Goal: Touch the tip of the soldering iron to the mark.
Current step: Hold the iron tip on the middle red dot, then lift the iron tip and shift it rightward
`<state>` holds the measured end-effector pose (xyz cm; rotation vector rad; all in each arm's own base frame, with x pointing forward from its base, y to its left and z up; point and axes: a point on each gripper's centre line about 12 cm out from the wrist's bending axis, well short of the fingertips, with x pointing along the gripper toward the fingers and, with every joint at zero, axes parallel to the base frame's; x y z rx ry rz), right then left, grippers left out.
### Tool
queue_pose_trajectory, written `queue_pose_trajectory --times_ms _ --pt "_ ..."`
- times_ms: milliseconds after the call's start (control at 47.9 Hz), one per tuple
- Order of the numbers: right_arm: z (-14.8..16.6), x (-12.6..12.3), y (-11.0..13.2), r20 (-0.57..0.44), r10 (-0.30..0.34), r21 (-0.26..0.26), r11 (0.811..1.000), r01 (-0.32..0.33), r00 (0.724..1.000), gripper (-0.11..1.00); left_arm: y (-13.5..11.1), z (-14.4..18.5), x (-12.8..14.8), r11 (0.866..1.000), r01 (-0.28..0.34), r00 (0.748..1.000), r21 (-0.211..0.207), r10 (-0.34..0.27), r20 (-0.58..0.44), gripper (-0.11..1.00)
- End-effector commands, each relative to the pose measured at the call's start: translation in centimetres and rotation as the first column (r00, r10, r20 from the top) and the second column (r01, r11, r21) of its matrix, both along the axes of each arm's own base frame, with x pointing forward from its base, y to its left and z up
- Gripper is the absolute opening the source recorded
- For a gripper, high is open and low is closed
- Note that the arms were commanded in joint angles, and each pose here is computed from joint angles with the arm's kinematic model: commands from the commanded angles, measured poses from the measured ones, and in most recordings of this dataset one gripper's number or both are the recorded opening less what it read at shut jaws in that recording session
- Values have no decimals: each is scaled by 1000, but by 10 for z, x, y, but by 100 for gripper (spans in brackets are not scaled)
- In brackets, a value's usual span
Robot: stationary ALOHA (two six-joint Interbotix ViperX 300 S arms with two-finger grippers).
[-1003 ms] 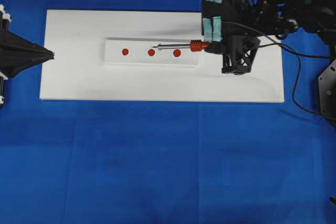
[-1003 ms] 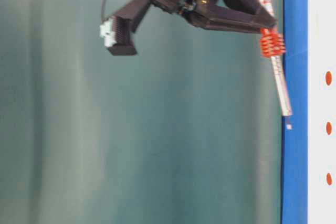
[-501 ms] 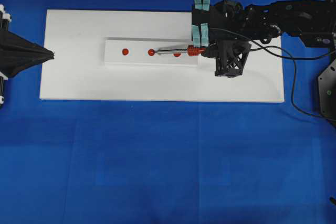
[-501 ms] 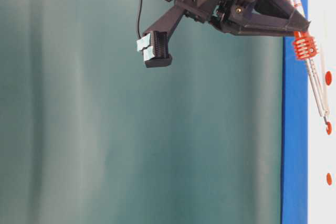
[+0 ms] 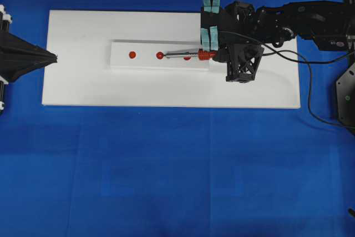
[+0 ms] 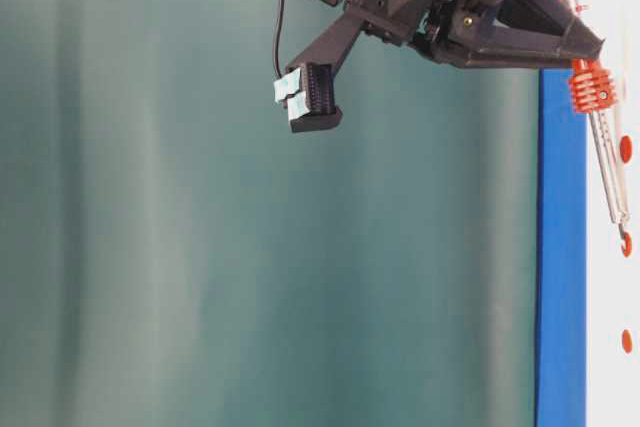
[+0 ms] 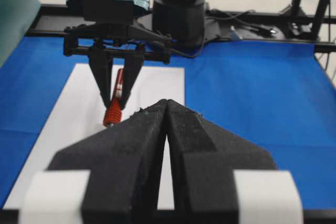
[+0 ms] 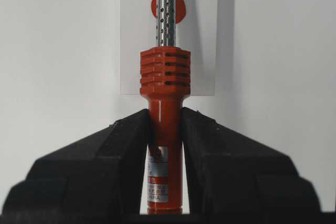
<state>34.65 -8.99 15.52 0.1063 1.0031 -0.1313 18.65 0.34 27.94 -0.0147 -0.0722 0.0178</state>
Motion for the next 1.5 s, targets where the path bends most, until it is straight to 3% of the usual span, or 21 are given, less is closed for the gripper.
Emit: queue_pose_trajectory --times_ms 0,1212,1483 --pt "9 4 -3 32 -2 -12 1000 2 1000 6 0 4 1 1000 -1 1000 2 1 14 0" --pt "10 5 -3 32 -3 -10 1000 4 999 6 0 5 1 1000 -2 1000 0 2 17 0" --pt "44 4 -2 81 10 -24 1000 -8 997 6 0 5 1 1000 -2 1000 0 2 17 0"
